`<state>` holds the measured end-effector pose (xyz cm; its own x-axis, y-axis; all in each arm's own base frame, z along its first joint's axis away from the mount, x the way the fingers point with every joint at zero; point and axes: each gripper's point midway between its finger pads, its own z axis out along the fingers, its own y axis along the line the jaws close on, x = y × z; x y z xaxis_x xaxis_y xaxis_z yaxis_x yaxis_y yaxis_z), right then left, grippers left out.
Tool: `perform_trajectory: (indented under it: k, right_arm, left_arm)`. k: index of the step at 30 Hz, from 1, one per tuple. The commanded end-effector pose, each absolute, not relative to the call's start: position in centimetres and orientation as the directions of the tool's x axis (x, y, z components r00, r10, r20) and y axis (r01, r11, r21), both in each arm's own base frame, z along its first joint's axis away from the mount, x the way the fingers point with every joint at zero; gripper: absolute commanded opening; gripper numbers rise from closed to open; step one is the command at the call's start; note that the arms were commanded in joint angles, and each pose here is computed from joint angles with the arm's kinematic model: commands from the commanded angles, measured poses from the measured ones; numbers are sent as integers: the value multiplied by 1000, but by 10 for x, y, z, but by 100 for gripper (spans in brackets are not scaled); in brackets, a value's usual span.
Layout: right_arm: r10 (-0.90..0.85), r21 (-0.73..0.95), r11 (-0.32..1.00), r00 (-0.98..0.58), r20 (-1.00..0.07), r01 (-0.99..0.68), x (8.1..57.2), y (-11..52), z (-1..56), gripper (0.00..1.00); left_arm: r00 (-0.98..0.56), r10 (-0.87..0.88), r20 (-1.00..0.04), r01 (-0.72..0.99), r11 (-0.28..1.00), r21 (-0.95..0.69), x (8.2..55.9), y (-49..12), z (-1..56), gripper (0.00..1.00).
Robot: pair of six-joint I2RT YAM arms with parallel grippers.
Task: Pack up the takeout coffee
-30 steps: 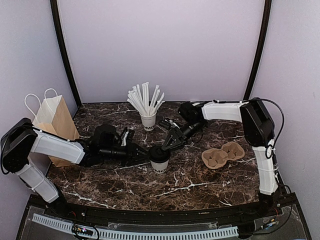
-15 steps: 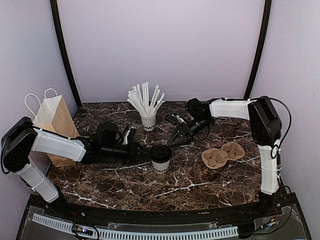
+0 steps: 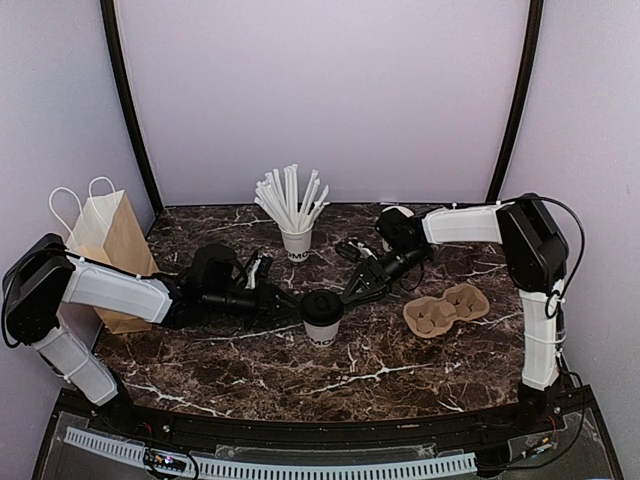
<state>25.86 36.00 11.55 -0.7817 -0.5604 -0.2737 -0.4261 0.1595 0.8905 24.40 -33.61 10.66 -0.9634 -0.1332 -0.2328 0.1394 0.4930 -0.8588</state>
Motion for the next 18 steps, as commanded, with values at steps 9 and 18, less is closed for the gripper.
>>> perform_trajectory:
  k: [9,18]
  right_arm:
    - [-563,764,502,-823,-68,-407,256,335,17,39]
    - [-507,622,664,-861,-32,-414,283,306,-16,29]
  left_arm:
    - [-993,-117,0,-90,757,-648,195,-279,-15,23]
    - [-982,-131,135,-187,760,-622,166,-259,-60,19]
